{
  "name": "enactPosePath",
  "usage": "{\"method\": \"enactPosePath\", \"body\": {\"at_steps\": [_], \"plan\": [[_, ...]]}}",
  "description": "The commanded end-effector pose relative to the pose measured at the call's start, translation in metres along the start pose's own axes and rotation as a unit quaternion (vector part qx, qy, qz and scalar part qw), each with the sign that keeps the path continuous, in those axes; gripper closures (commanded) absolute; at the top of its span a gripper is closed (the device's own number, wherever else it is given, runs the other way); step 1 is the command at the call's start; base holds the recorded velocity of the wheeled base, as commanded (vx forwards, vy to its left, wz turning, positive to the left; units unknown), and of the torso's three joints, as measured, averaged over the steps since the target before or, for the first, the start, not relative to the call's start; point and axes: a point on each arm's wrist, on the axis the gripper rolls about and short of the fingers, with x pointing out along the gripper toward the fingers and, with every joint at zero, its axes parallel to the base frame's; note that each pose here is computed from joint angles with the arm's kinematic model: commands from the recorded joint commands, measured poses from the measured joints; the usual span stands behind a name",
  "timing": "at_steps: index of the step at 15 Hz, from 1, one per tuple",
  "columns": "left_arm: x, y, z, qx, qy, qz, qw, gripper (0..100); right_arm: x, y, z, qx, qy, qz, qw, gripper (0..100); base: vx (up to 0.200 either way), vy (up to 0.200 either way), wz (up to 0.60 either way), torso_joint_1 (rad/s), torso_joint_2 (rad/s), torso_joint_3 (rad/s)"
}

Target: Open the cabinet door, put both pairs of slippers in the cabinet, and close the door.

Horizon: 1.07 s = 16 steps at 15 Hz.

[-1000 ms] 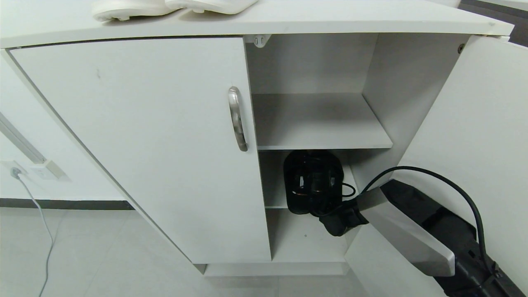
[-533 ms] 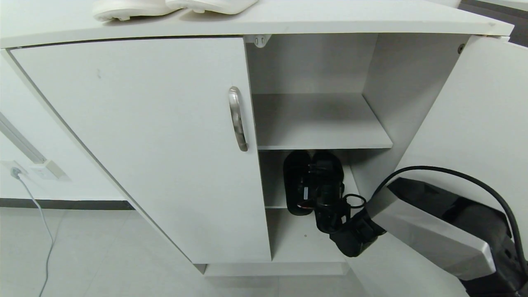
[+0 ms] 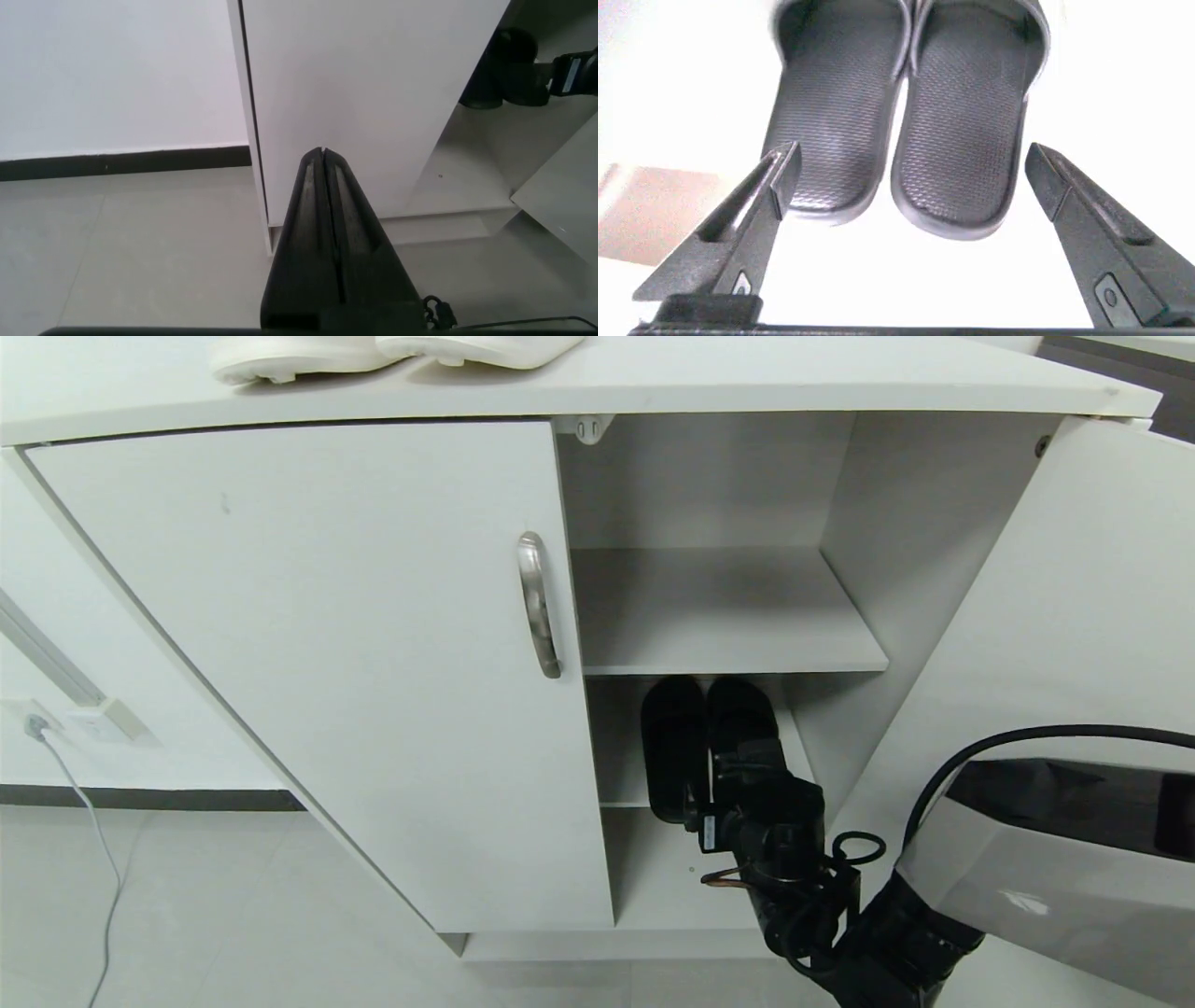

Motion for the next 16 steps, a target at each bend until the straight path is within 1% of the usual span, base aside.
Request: {"method": "enactPosePath", "body": {"at_steps": [1,4,13,16], "plan": [[0.0001,0.0000,-0.0001,-0.001,0.001,0.000,1.0000,100,-0.0072,0.0014,0.0083,0.005,-0.007,0.007,1.000,0,0.000,0.000,0.00,0.000,0.00,0.000],[0.0000,0.0000,0.0004,-0.001,0.000,0.000,1.0000,100,-0.0079,0.0015,0.0076,0.004,-0.006,0.006,1.000,0,0.000,0.000,0.00,0.000,0.00,0.000],[0.0001,0.0000,-0.0001,-0.001,0.001,0.001,1.0000,100,-0.0096,0.0030,0.0055,0.002,-0.003,0.009,1.000,0,-0.200,0.000,0.00,0.003,0.00,0.003],[0.0001,0.0000,-0.0001,-0.001,0.001,0.001,1.0000,100,-0.0102,0.0023,0.0051,0.001,-0.002,0.007,1.000,0,0.000,0.000,0.00,0.000,0.00,0.000]]}}
